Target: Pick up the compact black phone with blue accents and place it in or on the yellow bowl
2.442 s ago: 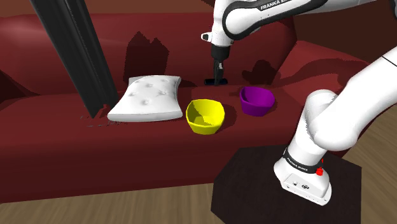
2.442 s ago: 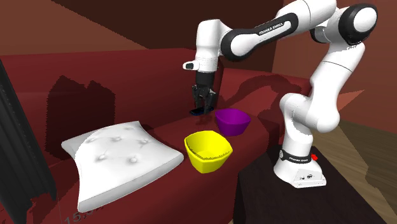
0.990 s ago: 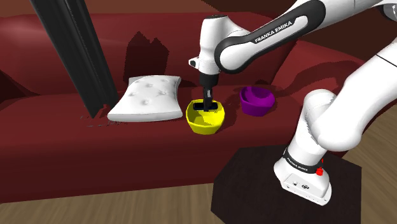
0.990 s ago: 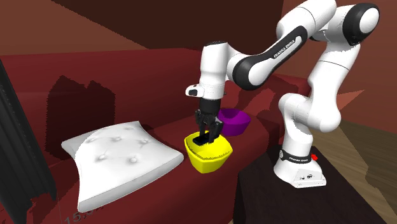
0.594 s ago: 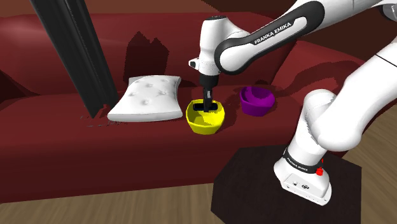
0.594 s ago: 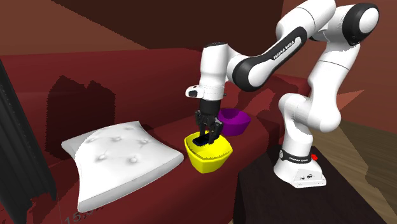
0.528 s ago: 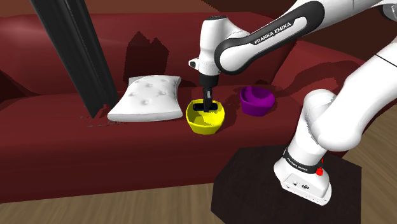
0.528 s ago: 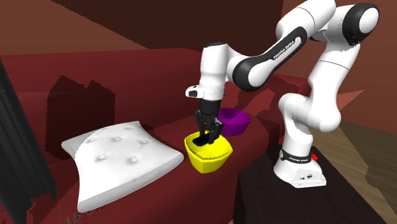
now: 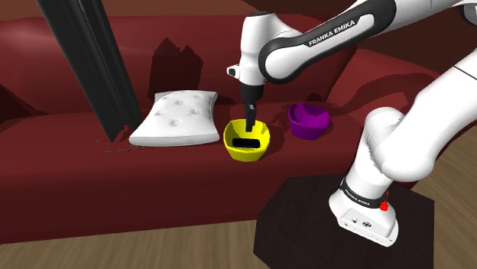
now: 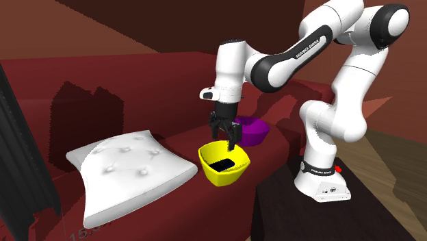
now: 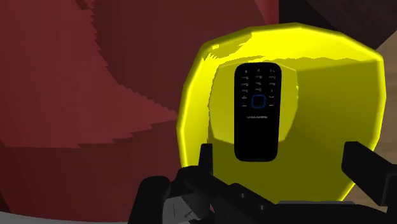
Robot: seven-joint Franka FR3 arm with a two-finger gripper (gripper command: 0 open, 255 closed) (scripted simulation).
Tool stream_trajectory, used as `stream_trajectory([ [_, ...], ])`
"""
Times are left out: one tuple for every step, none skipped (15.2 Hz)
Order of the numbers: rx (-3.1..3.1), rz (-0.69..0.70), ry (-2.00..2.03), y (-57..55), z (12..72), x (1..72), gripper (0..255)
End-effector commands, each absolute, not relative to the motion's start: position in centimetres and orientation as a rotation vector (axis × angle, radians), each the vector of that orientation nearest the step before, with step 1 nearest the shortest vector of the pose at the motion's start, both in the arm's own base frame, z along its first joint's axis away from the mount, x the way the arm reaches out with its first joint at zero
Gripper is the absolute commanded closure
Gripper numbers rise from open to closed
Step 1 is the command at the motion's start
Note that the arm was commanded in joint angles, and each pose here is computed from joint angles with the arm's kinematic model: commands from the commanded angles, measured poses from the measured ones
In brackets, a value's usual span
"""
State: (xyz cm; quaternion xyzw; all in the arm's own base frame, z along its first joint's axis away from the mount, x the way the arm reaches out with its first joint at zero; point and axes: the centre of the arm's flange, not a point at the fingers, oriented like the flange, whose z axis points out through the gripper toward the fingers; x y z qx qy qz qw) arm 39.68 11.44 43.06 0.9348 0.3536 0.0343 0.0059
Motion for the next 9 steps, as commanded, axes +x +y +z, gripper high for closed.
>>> stream_trajectory([
  [2.926,0.105,1.106,11.5,45.4,39.5,0],
  [2.926,0.105,1.106,11.5,46.4,39.4,0],
  [2.926,0.105,1.106,11.5,46.4,39.4,0],
  [2.926,0.105,1.106,11.5,46.4,39.4,0],
  [2.926,0.105,1.106,11.5,46.4,39.4,0],
  [2.926,0.105,1.106,11.5,46.4,39.4,0],
  [2.926,0.105,1.106,11.5,46.4,39.4,0],
  [2.926,0.105,1.106,11.5,46.4,39.4,0],
  [2.926,0.105,1.106,11.5,46.4,39.4,0],
])
